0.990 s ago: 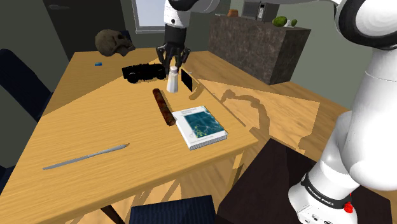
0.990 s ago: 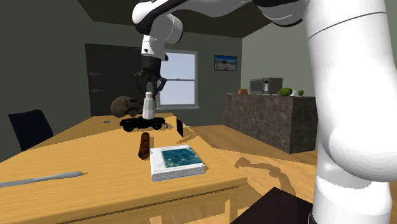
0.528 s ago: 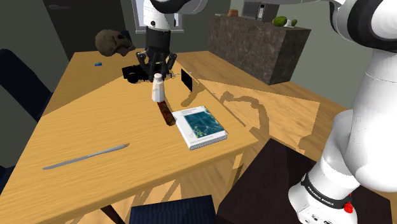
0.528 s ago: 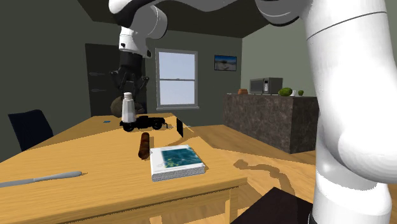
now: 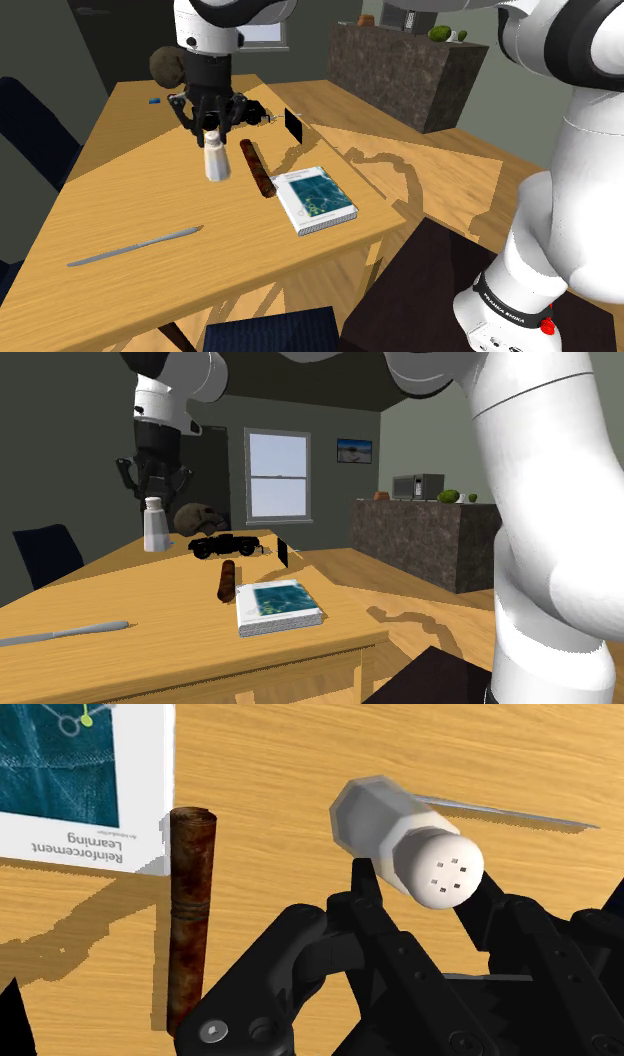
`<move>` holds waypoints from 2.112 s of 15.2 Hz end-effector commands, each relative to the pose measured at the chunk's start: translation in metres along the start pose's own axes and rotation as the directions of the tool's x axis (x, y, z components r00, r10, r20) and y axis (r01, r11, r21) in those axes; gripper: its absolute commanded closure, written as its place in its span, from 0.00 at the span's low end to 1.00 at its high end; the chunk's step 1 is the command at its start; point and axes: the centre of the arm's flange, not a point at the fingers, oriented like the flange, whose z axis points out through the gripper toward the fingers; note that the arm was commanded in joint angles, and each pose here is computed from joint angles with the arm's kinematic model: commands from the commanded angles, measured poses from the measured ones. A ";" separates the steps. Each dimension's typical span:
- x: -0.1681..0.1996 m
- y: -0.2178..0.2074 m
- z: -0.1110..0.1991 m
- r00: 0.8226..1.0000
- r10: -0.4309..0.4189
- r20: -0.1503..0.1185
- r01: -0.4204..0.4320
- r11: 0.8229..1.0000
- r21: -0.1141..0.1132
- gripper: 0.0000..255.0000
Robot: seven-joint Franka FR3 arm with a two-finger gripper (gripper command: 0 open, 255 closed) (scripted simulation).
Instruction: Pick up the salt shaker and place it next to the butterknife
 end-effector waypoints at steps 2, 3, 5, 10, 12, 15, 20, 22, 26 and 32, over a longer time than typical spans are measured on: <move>-0.018 -0.038 0.006 1.000 0.001 0.000 -0.001 1.000 0.000 1.00; -0.023 -0.050 0.007 1.000 0.001 0.000 -0.001 1.000 0.000 1.00; -0.035 -0.074 0.009 1.000 0.001 0.000 -0.001 1.000 0.000 1.00; -0.062 -0.134 0.014 1.000 0.001 0.000 -0.001 1.000 0.000 1.00; -0.073 -0.158 0.017 1.000 0.001 0.000 -0.001 1.000 0.000 1.00; -0.087 -0.187 0.025 1.000 0.001 0.000 -0.001 1.000 0.000 1.00; -0.089 -0.184 0.051 1.000 0.001 0.000 -0.001 1.000 0.000 1.00; -0.090 -0.182 0.061 1.000 0.001 0.000 -0.001 1.000 0.000 1.00; -0.091 -0.180 0.082 1.000 0.001 0.000 -0.001 1.000 0.000 1.00; -0.093 -0.176 0.114 1.000 0.001 0.000 -0.001 1.000 0.000 1.00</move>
